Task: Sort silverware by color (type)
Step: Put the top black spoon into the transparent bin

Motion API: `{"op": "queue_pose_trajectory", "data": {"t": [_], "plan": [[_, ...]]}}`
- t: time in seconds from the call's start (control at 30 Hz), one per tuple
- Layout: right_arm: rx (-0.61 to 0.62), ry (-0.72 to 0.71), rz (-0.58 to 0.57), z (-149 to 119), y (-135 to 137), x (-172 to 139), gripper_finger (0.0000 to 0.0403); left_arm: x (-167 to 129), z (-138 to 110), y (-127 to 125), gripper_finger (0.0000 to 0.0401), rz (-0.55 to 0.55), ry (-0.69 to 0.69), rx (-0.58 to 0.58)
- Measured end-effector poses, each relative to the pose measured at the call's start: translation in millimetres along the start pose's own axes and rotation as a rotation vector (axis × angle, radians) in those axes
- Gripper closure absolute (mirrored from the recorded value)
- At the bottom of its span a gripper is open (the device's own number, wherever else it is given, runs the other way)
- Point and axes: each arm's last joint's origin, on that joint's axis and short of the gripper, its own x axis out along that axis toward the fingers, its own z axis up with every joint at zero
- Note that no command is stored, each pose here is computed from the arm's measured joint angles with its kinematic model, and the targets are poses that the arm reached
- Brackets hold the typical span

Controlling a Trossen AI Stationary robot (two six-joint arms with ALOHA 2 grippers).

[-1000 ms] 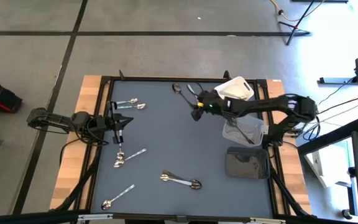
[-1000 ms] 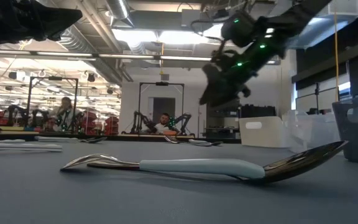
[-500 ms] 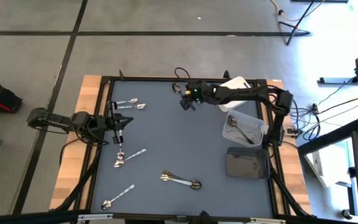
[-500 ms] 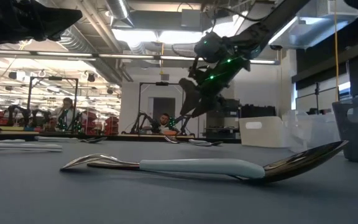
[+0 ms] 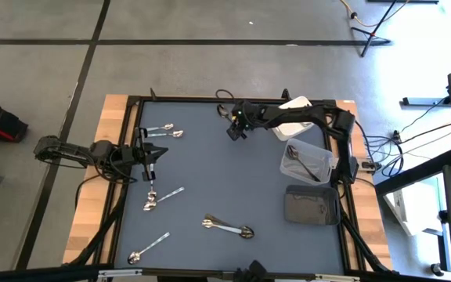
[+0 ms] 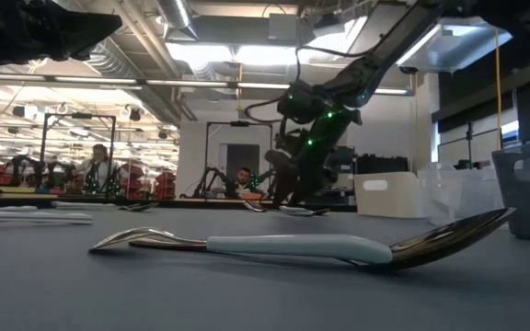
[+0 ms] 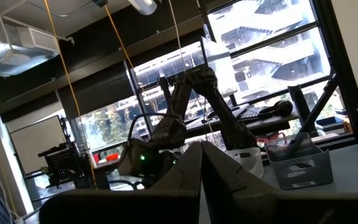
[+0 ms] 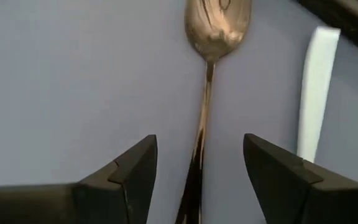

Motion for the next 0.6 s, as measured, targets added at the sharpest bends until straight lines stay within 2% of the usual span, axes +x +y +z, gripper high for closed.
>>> {"op": "queue_pose_trajectory", "data": {"t": [0.3,0.4,0.6], "plan": [[-0.005,0.036,-0.002,-8,0,13,0.0188,0,0,0,0.0399,0.0,0.0,0.001],[-0.005,0.039,0.0,-8,0,13,0.0221,0,0,0,0.0399,0.0,0.0,0.001],[-0.005,0.048,0.001,-10,0,16,0.0317,0,0,0,0.0399,0.001,0.0,0.001]]}}
